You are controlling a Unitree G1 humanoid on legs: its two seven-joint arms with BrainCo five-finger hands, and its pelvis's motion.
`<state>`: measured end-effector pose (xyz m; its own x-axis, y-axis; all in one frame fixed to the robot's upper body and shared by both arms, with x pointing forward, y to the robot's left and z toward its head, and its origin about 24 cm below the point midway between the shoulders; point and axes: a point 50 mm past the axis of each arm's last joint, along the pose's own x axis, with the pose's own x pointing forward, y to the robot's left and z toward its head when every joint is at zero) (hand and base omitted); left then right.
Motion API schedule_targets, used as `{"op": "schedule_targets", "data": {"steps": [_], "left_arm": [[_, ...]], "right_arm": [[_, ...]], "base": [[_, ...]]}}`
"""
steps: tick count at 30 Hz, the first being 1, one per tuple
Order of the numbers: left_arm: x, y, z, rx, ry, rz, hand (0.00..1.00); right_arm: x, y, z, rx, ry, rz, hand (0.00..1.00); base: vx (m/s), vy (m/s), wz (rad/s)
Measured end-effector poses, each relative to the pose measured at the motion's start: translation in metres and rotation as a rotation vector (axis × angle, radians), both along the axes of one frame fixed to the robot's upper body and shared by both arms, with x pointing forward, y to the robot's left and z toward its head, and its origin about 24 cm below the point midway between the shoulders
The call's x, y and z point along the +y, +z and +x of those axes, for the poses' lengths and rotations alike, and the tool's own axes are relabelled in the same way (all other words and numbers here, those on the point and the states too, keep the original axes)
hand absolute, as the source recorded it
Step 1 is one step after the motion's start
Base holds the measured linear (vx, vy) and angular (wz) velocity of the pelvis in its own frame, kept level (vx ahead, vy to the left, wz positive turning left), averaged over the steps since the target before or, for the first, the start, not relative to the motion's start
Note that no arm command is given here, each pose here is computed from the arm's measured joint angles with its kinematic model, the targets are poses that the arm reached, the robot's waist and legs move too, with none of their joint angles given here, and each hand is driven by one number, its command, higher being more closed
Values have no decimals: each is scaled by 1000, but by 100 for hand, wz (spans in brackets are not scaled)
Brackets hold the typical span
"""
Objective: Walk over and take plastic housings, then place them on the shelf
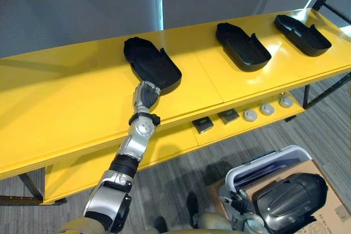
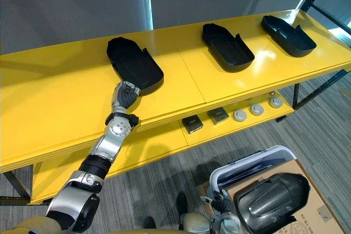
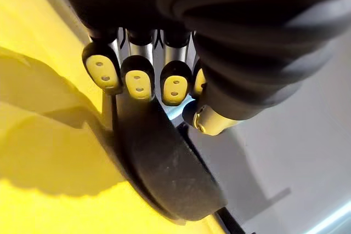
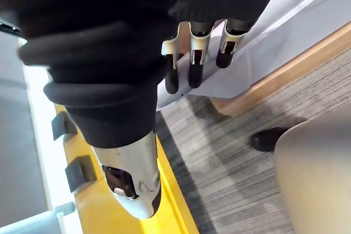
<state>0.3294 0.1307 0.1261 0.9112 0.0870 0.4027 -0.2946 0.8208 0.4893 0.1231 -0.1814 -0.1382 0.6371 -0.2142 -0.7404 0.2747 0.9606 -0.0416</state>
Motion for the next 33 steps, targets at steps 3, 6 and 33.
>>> {"op": "schedule_targets", "data": {"steps": [3,6,33], "left_arm": [[-4,32,-22,-181,-53,-57,100],[11,54,-48,-340,-40,-126,100],[102,-249,-251,939,665,-790,0]], "right_arm": [[-2,-2,-3,12,-5,-3,0],[-6,-3,-5,21,-3,-14,0],[1,-6,-17,75,-15,14,0]], "base": [[-19,14,12],[-13,15,27],[-23,22,12]]}}
